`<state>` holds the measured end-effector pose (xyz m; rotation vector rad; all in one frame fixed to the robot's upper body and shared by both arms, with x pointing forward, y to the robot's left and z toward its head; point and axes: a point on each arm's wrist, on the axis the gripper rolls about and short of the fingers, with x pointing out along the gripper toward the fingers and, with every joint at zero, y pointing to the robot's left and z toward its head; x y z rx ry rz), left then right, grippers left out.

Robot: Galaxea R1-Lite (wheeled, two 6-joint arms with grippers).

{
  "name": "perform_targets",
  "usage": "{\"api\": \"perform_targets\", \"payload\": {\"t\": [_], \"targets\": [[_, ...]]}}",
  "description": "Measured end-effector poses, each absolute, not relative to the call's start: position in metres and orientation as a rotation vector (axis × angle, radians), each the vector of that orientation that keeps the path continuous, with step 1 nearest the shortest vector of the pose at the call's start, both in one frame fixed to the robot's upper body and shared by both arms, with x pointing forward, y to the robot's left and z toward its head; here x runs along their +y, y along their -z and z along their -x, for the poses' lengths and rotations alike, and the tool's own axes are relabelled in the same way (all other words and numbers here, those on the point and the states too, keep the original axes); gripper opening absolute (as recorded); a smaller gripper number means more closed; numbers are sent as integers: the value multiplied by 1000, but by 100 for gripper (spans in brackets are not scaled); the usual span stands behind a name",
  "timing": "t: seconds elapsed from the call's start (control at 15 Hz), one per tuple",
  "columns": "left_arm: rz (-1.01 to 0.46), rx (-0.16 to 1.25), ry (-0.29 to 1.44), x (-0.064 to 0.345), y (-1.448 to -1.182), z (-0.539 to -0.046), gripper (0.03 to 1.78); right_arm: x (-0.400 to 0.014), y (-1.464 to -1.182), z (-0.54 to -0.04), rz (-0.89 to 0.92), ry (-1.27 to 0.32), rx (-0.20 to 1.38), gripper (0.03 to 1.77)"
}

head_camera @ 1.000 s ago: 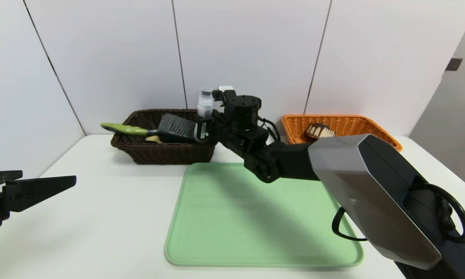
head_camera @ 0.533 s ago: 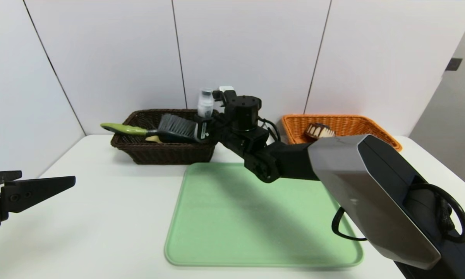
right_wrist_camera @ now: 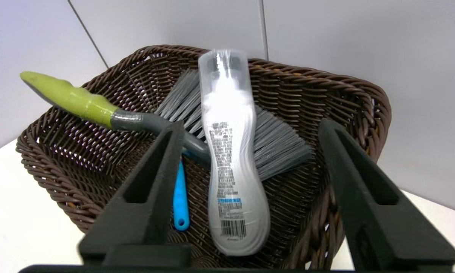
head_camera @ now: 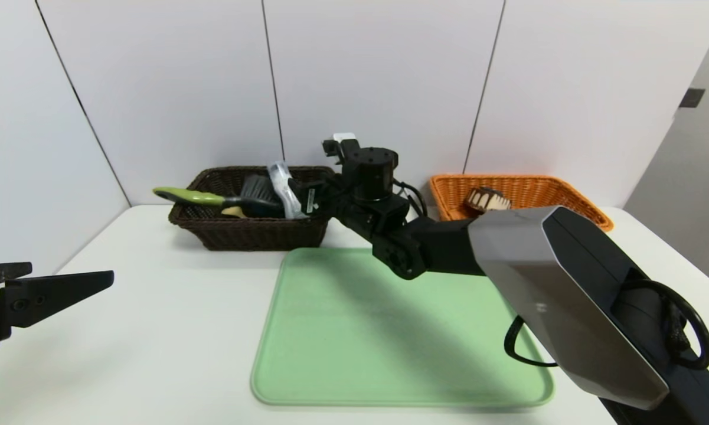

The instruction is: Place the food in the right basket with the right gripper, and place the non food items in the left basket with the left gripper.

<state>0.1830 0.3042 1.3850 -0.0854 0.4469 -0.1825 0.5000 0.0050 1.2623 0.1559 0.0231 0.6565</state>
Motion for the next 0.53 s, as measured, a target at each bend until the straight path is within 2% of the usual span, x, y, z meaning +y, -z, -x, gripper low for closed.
{"api": "perform_targets", "payload": {"t": [0.27,0.53], "targets": [[91,421,181,305,-1391,-182,169,1,-1289,-492,-165,-661,-23,143],[94,366,151,305,-1408,-185,169,-21,-1347,-475,-165,-604,-64,154]]}}
